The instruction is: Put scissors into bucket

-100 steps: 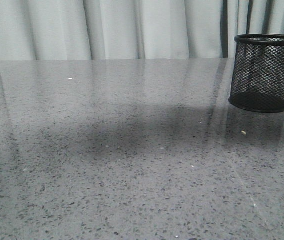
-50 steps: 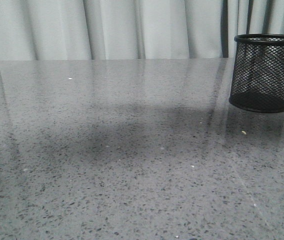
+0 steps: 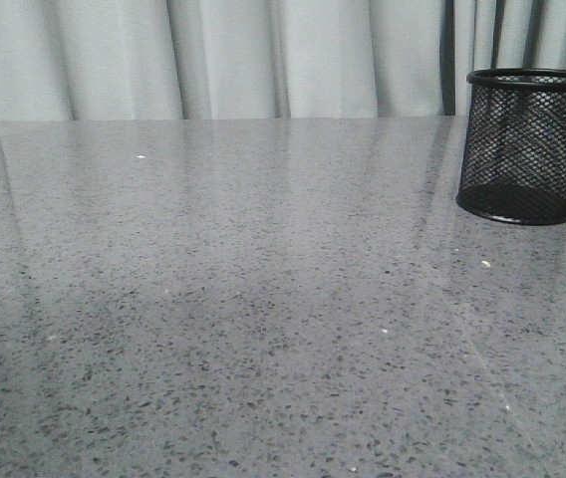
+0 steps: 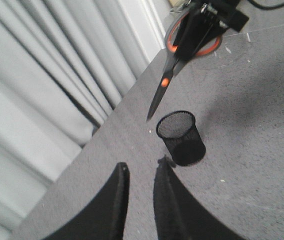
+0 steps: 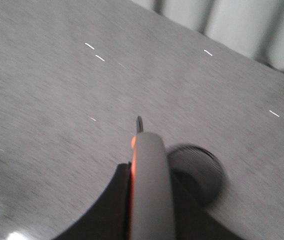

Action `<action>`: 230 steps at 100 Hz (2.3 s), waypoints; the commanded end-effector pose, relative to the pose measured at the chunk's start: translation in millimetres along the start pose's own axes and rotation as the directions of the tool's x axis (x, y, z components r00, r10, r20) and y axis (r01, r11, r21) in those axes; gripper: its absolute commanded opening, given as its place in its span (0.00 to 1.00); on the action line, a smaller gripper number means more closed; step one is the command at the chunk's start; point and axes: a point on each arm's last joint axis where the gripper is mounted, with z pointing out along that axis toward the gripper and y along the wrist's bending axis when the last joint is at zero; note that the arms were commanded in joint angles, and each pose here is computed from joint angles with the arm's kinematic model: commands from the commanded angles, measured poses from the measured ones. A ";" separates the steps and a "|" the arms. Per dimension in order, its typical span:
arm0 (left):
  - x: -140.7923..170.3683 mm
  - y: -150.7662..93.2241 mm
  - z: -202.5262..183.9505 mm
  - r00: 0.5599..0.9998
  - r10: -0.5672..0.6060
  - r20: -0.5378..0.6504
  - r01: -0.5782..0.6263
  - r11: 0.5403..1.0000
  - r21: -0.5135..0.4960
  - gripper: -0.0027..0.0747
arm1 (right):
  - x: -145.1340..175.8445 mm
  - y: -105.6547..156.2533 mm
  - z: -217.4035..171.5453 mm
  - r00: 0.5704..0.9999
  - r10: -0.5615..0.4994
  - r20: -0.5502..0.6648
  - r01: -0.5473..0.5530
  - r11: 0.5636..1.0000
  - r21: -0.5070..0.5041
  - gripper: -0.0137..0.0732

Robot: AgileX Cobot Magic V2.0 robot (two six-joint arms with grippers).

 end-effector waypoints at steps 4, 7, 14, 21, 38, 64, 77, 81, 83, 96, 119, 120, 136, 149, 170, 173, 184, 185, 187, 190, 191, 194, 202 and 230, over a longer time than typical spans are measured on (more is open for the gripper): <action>5.2 -5.8 -22.4 0.996 -0.054 0.076 0.057 0.998 -0.040 0.15 | -4.4 -15.3 -8.4 0.998 -0.006 -0.057 0.015 0.989 0.145 0.09; 9.6 -8.6 -26.6 0.996 -0.054 0.077 0.057 0.998 -0.041 0.15 | -3.1 -17.4 -4.8 0.997 -0.006 -0.081 0.018 0.989 0.147 0.09; 20.1 -15.4 -36.3 0.995 -0.053 0.081 0.056 0.997 -0.043 0.15 | -0.9 -21.7 5.8 0.992 0.006 -0.123 0.011 0.991 0.133 0.09; 29.9 -22.2 -46.5 0.994 -0.054 0.092 0.059 0.997 -0.044 0.15 | 0.2 -27.2 19.1 0.988 0.017 -0.154 0.002 0.993 0.122 0.09; 43.8 -32.3 -65.2 0.990 -0.068 0.124 0.075 0.996 -0.052 0.15 | 3.0 -43.9 57.4 0.977 0.042 -0.211 -0.019 0.994 0.110 0.09; 51.2 -39.7 -75.3 0.984 -0.091 0.155 0.098 0.995 -0.037 0.15 | 15.3 -62.1 109.3 0.949 0.078 -0.307 -0.057 0.995 0.079 0.09; 52.2 -40.0 -74.4 0.984 -0.092 0.151 0.098 0.995 -0.036 0.15 | 19.7 -67.2 124.5 0.940 0.088 -0.329 -0.067 0.995 0.073 0.09; 52.2 -40.0 -74.4 0.984 -0.092 0.151 0.098 0.995 -0.036 0.15 | 20.4 -68.2 127.2 0.939 0.089 -0.331 -0.069 0.995 0.073 0.09; 52.2 -40.0 -74.4 0.984 -0.092 0.151 0.098 0.995 -0.036 0.15 | 20.4 -68.7 128.2 0.940 0.090 -0.329 -0.069 0.995 0.075 0.09; 52.2 -40.0 -74.4 0.984 -0.092 0.151 0.098 0.995 -0.036 0.15 | 19.3 -70.2 130.8 0.946 0.092 -0.312 -0.069 0.994 0.082 0.09; 52.7 -40.4 -74.2 0.985 -0.092 0.146 0.098 0.995 -0.033 0.15 | 18.5 -70.5 132.7 0.949 0.098 -0.300 -0.077 0.994 0.080 0.13; 52.9 -40.5 -74.2 0.985 -0.092 0.144 0.098 0.995 -0.032 0.15 | 18.8 -70.3 133.9 0.948 0.097 -0.302 -0.077 0.994 0.078 0.13; 54.0 -41.3 -74.0 0.987 -0.093 0.131 0.097 0.995 -0.024 0.15 | 24.2 -71.3 142.4 0.934 0.105 -0.342 -0.090 0.994 0.059 0.18; 54.3 -42.0 -74.0 0.987 -0.097 0.127 0.100 0.995 -0.017 0.15 | 27.8 -71.1 147.2 0.923 0.112 -0.369 -0.103 0.994 0.042 0.21; 54.1 -42.8 -74.0 0.986 -0.107 0.128 0.108 0.994 -0.006 0.15 | 27.0 -68.8 148.8 0.924 0.106 -0.368 -0.101 0.994 0.034 0.48; 54.1 -42.8 -74.0 0.986 -0.107 0.128 0.108 0.994 -0.006 0.15 | 27.0 -68.8 148.8 0.924 0.106 -0.368 -0.101 0.994 0.034 0.54; 54.6 -43.2 -73.9 0.987 -0.107 0.123 0.108 0.994 -0.003 0.15 | 25.2 -68.6 146.4 0.928 0.104 -0.358 -0.097 0.995 0.038 0.64; 54.6 -43.2 -73.9 0.987 -0.107 0.122 0.108 0.994 -0.003 0.15 | 24.8 -68.4 145.6 0.929 0.104 -0.356 -0.097 0.995 0.039 0.64; 54.6 -43.2 -73.9 0.987 -0.107 0.122 0.108 0.994 -0.003 0.15 | 24.5 -68.6 145.7 0.930 0.104 -0.353 -0.096 0.995 0.040 0.65; 54.7 -43.3 -73.9 0.987 -0.107 0.121 0.108 0.994 -0.002 0.15 | 23.5 -68.3 143.9 0.933 0.103 -0.346 -0.094 0.995 0.043 0.65; 54.9 -43.4 -73.9 0.987 -0.107 0.119 0.108 0.994 -0.001 0.15 | 23.5 -68.3 143.9 0.933 0.103 -0.346 -0.094 0.995 0.043 0.65; 54.9 -43.4 -73.9 0.987 -0.107 0.119 0.108 0.994 0.000 0.15 | 23.1 -68.2 143.4 0.934 0.102 -0.342 -0.093 0.995 0.045 0.65; 54.9 -43.4 -73.9 0.987 -0.107 0.119 0.108 0.994 0.000 0.15 | 20.3 -67.8 139.7 0.941 0.100 -0.325 -0.087 0.995 0.052 0.65; 54.4 -44.1 -73.9 0.985 -0.117 0.124 0.117 0.993 0.009 0.15 | 3.2 -68.8 126.7 0.960 0.082 -0.266 -0.066 0.995 0.069 0.65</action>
